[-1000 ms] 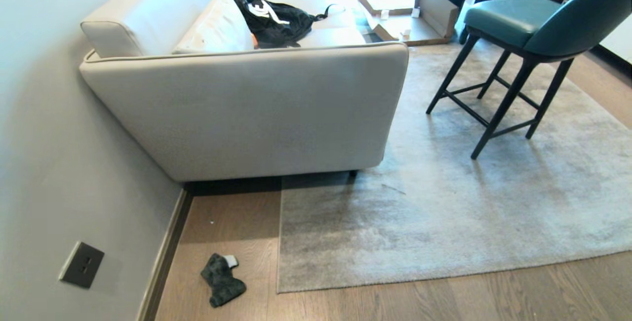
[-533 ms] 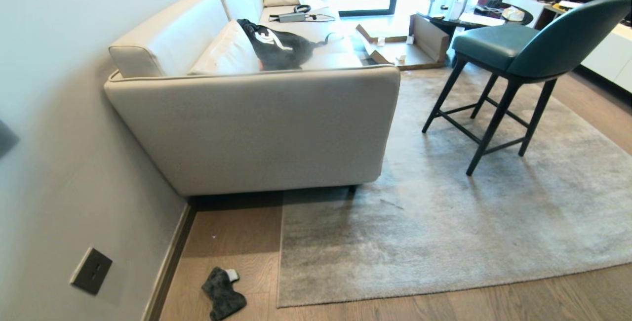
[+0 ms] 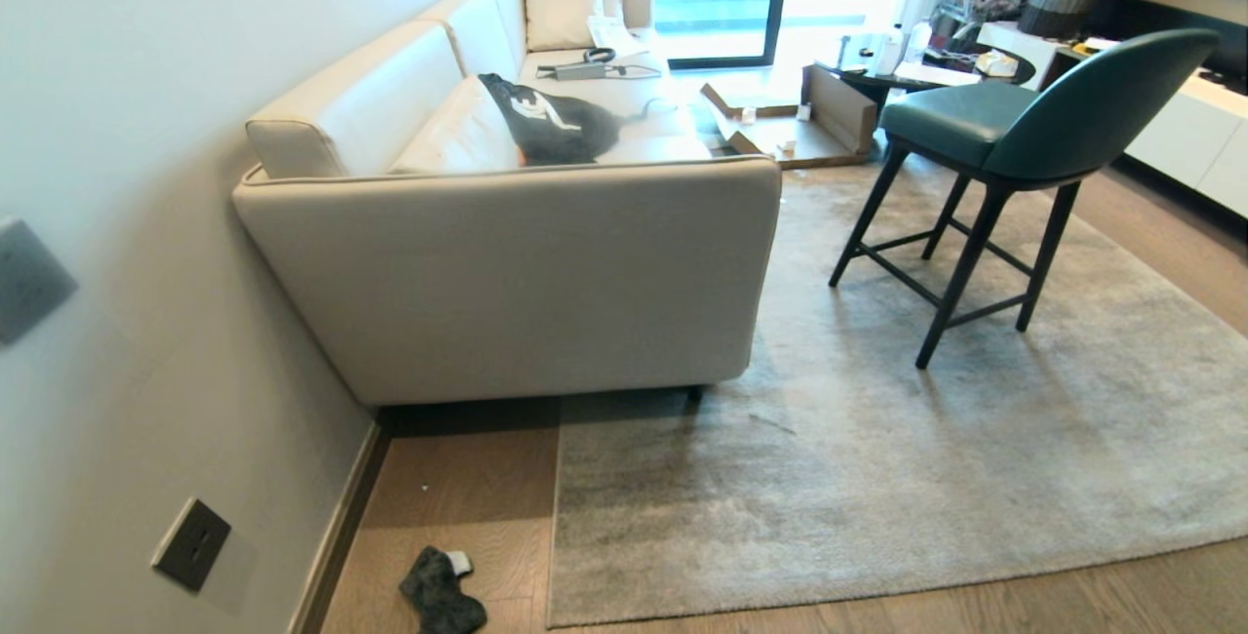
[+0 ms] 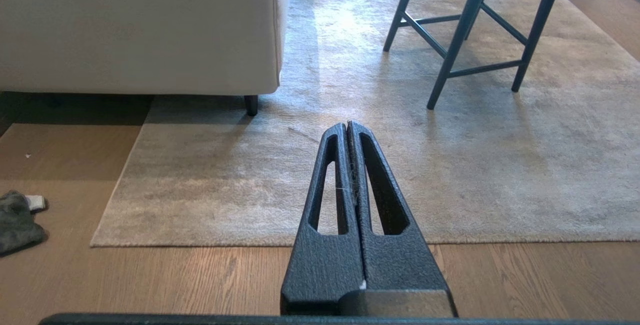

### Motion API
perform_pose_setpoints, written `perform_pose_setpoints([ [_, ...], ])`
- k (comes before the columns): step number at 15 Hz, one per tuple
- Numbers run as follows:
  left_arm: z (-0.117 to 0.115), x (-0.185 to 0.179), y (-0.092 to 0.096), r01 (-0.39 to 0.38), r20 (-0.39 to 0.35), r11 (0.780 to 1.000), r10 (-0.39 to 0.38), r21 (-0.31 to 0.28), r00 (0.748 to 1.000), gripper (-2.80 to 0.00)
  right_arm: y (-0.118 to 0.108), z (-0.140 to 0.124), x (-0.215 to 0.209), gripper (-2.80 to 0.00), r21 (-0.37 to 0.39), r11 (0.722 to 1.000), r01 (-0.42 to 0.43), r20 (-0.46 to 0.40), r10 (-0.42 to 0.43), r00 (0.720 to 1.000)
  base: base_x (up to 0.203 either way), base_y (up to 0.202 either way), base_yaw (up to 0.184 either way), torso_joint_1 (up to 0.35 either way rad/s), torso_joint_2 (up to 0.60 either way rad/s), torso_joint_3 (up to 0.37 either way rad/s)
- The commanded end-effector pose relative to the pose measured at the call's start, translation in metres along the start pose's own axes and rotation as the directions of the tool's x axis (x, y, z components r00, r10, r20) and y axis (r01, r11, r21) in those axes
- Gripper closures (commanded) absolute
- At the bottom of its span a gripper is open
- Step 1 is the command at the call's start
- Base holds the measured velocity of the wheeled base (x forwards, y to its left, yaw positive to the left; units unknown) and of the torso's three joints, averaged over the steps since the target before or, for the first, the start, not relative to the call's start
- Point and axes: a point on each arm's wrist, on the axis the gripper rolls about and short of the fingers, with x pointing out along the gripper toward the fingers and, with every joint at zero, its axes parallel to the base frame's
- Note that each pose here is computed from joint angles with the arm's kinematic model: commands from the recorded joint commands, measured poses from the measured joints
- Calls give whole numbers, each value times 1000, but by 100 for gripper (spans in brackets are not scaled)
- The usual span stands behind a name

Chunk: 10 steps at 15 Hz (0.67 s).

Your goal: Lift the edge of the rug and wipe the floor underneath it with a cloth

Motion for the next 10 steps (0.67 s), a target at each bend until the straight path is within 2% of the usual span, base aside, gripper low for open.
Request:
perform_pose_setpoints([
  [1,0,0,0,-2,1,1000,2,-1,1000,0,0,0,0,0,-1,1000,0,0,0,1000,0,0,0,0,0,0],
  [10,0,0,0,-2,1,1000,2,-1,1000,0,0,0,0,0,-1,1000,-1,-1,1,1000,0,0,0,0,0,23],
])
